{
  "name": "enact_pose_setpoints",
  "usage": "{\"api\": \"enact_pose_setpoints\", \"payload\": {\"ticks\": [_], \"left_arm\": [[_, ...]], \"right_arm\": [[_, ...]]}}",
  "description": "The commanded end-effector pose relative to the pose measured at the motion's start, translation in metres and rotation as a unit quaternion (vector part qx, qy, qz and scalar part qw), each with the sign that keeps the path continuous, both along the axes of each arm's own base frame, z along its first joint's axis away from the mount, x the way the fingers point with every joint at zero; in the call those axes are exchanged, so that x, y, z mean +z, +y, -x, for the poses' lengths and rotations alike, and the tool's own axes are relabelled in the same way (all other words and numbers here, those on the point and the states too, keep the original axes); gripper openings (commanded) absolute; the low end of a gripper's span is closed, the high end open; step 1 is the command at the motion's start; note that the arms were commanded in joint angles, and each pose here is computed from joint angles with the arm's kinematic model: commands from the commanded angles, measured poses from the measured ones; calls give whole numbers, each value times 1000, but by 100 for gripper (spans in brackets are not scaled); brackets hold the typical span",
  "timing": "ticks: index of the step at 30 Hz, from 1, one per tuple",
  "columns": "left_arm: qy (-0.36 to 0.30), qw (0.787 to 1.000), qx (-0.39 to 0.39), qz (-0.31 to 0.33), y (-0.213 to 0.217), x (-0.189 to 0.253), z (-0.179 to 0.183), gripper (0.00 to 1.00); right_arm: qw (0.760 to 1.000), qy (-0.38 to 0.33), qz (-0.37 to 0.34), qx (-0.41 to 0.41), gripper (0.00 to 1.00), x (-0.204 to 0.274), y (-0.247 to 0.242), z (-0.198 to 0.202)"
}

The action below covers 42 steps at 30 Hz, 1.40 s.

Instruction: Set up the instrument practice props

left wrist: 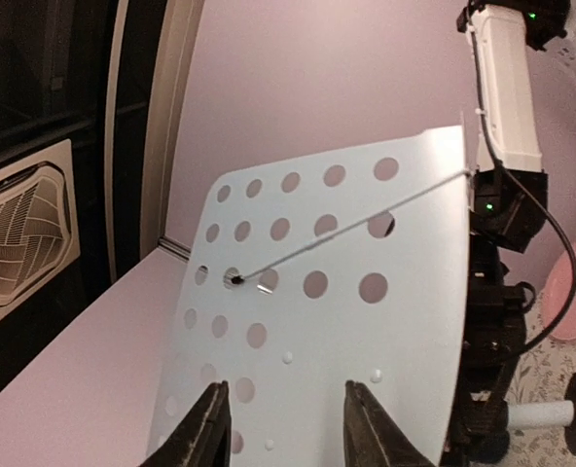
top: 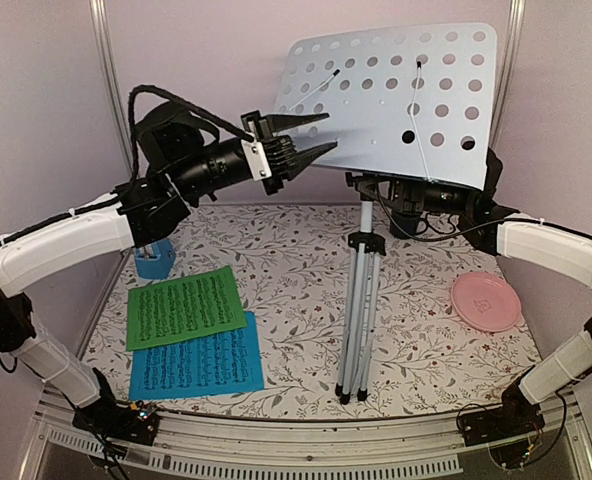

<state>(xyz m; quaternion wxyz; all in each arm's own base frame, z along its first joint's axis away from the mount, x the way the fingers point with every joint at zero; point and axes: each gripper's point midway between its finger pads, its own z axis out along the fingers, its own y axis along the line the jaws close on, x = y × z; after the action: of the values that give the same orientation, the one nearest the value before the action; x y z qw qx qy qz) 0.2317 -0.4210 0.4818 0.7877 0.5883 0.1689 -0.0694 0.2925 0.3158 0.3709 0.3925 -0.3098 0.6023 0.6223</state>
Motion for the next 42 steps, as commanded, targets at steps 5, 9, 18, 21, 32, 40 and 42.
{"api": "enact_pose_setpoints", "payload": {"ticks": [5,9,18,21,32,40,42], "left_arm": [[-50,991,45,117,53,71,22,54],[-21,991,60,121,62,61,18,57],[92,977,104,160,90,38,2,59],[139,967,122,173,96,27,-7,59],[364,895,137,220,126,-55,-43,61],[488,839,97,219,133,-142,-54,57],[498,839,83,204,125,-154,-53,54]], "right_arm": [[990,-118,-65,-39,0,73,-10,4],[986,-140,-72,-61,0,85,-16,-2],[967,-216,-100,-93,0,133,-28,0],[962,-231,-106,-97,0,144,-30,2],[948,-275,-113,-112,0,153,-35,9],[931,-326,-124,-107,0,159,-37,19],[927,-337,-132,-102,0,160,-37,22]]}}
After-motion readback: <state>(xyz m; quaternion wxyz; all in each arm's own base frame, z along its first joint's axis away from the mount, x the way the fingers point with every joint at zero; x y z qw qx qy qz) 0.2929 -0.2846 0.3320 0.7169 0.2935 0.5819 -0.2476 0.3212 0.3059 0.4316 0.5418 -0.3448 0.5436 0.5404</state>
